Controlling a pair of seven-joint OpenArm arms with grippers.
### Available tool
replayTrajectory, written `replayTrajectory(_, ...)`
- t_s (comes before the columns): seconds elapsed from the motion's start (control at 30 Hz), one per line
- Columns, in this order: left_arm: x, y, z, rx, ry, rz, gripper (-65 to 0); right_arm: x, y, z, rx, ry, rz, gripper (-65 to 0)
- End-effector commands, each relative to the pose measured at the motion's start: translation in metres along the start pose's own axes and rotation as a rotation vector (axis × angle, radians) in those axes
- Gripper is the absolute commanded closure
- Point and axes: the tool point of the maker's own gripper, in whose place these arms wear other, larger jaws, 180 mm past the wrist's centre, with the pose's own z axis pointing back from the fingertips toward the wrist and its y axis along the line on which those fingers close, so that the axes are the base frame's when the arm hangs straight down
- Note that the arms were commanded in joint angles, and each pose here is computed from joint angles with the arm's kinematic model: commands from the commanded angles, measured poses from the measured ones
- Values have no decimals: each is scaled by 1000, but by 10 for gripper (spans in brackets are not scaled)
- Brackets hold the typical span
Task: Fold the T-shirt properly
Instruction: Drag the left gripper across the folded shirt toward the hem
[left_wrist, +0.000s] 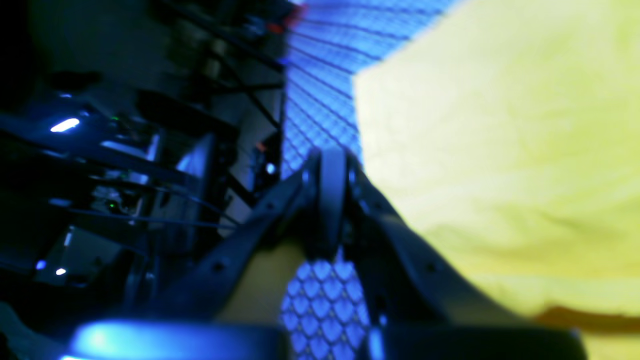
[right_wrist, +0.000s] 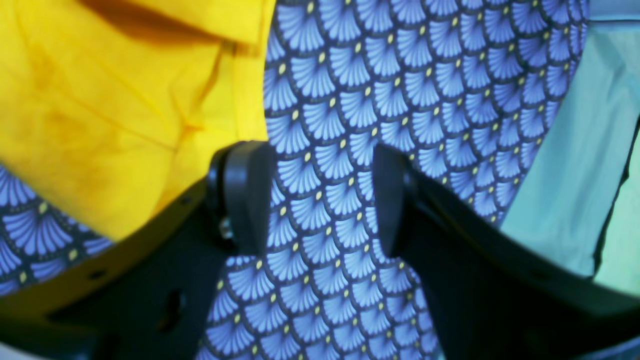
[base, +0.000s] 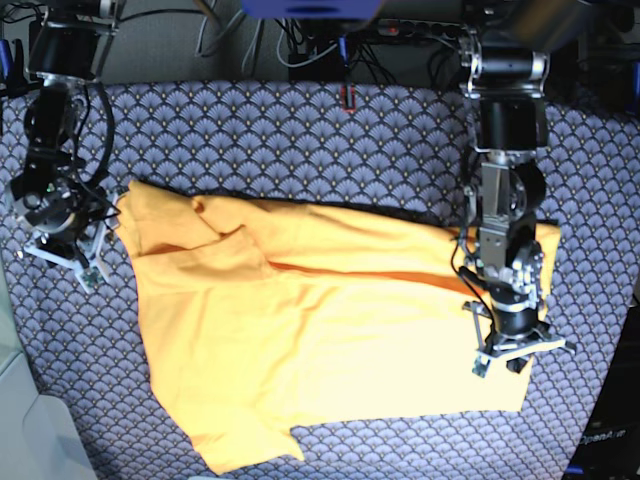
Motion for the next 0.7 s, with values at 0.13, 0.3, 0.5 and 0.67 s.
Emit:
replayTrajectory(0.13, -12, -24, 26, -113, -24, -78, 0, 13, -13, 11, -44, -48, 10, -331)
replayTrajectory(0.3, -25, -62, 54, -318, -50, -165, 0, 11, -12, 11, -43, -46, 10, -331)
replayTrajectory(0.5, -62, -94, 58, -424, 35, -262, 0, 11, -12, 11, -42, -46, 10, -331)
replayTrajectory(0.67, -74, -110, 51, -463, 68, -270, 0, 11, -12, 11, -42, -47, 10, -331)
